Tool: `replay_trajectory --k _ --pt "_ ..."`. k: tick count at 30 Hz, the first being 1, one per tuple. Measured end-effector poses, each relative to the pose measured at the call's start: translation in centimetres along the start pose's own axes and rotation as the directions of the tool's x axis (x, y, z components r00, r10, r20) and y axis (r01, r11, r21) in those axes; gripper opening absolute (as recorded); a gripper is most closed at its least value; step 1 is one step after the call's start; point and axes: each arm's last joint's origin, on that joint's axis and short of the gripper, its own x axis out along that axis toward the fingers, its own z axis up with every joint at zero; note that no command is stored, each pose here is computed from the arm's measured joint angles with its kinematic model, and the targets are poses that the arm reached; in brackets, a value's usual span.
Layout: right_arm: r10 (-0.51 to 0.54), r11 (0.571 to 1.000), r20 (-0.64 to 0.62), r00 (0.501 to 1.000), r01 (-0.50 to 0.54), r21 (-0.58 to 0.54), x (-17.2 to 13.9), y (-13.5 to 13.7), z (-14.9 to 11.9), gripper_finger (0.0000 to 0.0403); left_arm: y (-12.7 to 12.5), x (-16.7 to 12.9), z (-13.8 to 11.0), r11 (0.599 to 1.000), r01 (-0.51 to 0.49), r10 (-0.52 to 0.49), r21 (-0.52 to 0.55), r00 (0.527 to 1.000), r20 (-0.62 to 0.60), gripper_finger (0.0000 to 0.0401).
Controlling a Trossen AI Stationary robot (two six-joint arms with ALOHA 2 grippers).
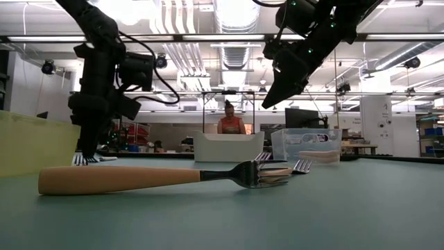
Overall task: Sort silverware by color (type)
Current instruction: Put the orange fork into the yellow bin
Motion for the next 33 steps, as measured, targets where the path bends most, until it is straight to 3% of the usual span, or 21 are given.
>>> replay_trajectory --k 13,33 --pt "0.0 1.0 0.001 1.0 0.0 0.0 0.0 0.0 0.0 0.0063 -0.04 0.36 -0.24 0.999 0.03 -0.031 -0.016 1.0 -0.006 0.0147" --pt "0.0 1.0 0.0 1.0 0.0 0.009 0.0 0.0 0.0 0.0063 -0.07 0.16 -0.01 0.999 0.03 -0.03 -0.01 0.999 0.011 0.0008"
